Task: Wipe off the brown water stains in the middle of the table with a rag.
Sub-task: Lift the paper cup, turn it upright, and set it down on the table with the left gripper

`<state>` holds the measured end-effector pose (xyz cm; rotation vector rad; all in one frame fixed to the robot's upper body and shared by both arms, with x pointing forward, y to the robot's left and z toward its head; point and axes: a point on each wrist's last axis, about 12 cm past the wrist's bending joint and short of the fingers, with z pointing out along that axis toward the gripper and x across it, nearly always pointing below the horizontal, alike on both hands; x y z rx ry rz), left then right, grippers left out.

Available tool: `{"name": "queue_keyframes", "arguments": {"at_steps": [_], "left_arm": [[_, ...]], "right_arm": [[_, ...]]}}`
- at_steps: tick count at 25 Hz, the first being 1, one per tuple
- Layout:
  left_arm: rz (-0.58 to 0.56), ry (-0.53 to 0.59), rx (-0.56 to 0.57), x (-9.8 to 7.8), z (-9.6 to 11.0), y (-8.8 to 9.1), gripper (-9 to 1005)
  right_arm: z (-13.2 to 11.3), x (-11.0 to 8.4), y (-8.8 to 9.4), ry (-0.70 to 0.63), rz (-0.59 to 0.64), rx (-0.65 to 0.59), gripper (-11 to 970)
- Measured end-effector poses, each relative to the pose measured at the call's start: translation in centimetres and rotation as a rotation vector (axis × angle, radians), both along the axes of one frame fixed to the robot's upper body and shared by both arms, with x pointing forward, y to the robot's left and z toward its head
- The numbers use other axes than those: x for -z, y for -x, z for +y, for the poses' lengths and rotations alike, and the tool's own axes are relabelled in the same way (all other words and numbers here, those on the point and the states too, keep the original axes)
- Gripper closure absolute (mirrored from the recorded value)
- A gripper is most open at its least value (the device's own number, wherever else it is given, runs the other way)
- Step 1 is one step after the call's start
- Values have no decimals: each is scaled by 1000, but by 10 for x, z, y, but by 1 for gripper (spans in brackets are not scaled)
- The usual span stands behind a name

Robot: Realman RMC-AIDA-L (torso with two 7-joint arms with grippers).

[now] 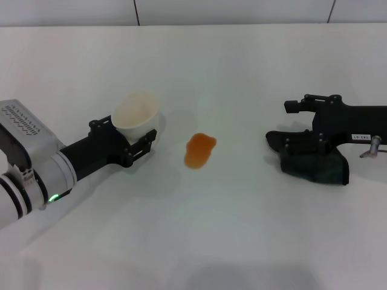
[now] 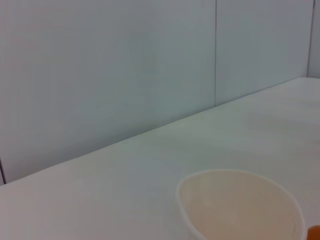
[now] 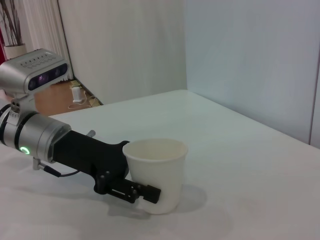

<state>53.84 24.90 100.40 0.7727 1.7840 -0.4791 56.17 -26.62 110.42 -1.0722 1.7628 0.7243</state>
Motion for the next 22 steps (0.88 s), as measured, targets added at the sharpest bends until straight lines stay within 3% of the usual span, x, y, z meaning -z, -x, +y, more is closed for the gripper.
{"name": "queue_keyframes", "arguments": {"at_steps": [15,20,22], "left_arm": [[6,16,3,-2,2,-1,401],[4,11,7,-2,2,-1,193],[5,10,9,-2,2,-1,171]], "right_arm": [[0,-1,0,3,-4,-1,105],[-1,-1,0,3,-6,0,105],[-1,-1,0,3,-7,1,105]]}}
